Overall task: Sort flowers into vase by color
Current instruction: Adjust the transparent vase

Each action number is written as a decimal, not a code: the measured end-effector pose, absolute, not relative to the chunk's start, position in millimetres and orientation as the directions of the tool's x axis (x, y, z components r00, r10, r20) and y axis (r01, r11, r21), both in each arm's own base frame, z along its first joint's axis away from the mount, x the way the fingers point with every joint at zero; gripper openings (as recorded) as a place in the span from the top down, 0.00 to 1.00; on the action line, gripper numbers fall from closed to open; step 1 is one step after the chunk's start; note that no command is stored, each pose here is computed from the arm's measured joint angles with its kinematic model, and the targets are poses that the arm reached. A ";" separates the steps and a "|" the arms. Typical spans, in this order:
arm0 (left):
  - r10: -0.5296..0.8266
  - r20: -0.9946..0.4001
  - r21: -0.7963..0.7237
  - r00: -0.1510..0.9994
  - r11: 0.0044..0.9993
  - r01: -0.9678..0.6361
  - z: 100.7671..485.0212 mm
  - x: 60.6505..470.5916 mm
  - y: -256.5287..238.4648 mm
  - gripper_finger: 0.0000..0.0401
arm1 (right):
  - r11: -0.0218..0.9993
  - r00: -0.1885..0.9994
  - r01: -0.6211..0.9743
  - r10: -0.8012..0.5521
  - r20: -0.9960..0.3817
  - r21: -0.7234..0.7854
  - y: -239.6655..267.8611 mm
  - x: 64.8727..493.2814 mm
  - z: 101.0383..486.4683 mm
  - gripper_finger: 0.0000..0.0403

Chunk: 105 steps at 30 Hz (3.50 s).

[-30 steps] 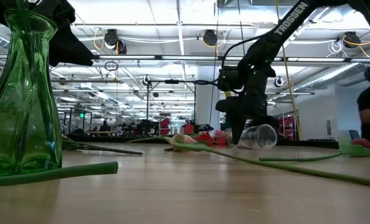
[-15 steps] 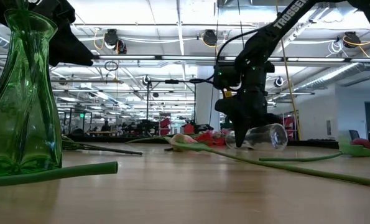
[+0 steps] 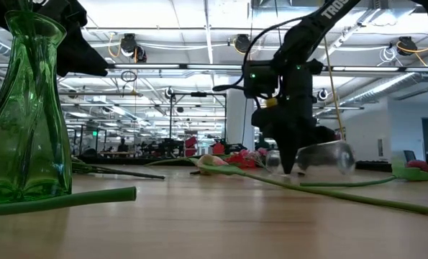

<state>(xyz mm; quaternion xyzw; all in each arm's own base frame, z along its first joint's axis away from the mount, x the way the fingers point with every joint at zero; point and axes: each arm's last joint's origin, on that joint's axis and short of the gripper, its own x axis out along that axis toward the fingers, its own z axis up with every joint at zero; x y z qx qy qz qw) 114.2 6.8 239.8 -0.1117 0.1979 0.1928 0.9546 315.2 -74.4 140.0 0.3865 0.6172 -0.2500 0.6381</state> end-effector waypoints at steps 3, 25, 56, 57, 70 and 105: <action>0.324 -0.422 -0.136 0.847 0.901 -0.412 239.7 114.1 6.8 0.58 | 0.584 0.070 0.793 0.196 -0.978 0.174 -59.0 313.4 141.0 0.58; 0.319 -0.437 -0.110 0.841 0.909 -0.401 238.3 113.4 6.7 0.58 | 0.606 0.478 0.781 -0.423 -0.770 0.152 -21.9 278.9 256.4 0.58; 0.350 -0.430 -0.025 0.832 0.917 -0.399 238.5 113.2 7.6 0.58 | 0.794 0.775 0.599 -0.608 -0.175 -0.107 -41.5 171.2 142.8 0.57; 0.350 -0.430 -0.025 0.832 0.917 -0.399 238.5 113.2 7.6 0.58 | 0.791 0.773 0.602 -0.611 -0.173 -0.106 -41.9 169.6 139.7 0.57; 0.354 -0.427 -0.026 0.832 0.915 -0.402 238.8 113.3 7.7 0.58 | 0.787 0.776 0.613 -0.616 -0.132 -0.071 -48.3 169.3 117.8 0.57; 0.364 -0.426 -0.027 0.828 0.910 -0.414 238.8 113.1 8.0 0.58 | 0.787 0.772 0.605 -0.617 -0.156 -0.119 -51.7 186.7 105.9 0.52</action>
